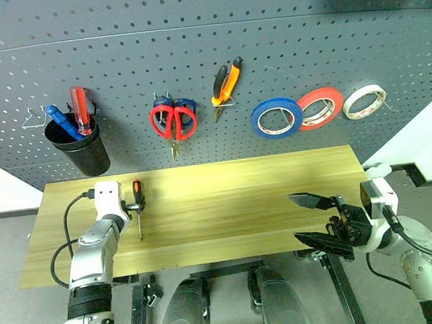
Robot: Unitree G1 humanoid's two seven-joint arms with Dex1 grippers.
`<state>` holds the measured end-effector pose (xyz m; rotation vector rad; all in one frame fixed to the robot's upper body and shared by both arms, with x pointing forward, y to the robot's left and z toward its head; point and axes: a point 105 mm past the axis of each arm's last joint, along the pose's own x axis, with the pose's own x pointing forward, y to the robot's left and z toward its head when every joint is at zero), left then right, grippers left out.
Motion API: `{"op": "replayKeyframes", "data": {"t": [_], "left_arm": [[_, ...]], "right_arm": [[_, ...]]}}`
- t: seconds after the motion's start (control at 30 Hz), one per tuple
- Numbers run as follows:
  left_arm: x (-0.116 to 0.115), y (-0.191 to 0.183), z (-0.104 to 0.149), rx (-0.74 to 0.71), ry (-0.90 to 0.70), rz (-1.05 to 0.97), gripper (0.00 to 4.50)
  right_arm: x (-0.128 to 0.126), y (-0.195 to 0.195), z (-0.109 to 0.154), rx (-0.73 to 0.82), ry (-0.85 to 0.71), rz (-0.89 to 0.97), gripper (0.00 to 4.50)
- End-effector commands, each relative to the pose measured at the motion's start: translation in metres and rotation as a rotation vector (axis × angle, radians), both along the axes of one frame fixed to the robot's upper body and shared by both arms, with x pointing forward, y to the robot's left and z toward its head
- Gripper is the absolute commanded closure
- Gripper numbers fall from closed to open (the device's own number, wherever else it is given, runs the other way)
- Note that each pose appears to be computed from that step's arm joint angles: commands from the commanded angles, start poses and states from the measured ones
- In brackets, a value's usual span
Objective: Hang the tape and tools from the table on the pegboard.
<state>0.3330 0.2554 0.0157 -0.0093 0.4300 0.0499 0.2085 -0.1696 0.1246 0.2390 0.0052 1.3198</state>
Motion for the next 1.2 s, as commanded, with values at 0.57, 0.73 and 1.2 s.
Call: {"op": "replayKeyframes", "data": {"t": [0.57,0.73,1.2], "left_arm": [[0.017,-0.002,-0.026,-0.027,0.104,-0.004,0.02],[0.02,-0.004,-0.027,-0.067,0.105,-0.01,0.59],[0.006,-0.01,-0.035,-0.095,0.152,0.004,3.98]], "right_arm": [[-0.013,-0.004,0.013,-0.001,-0.004,-0.043,0.0],[-0.012,-0.003,0.014,-0.002,-0.004,-0.048,0.0],[-0.001,-0.005,0.014,0.001,-0.014,-0.056,0.0]]}}
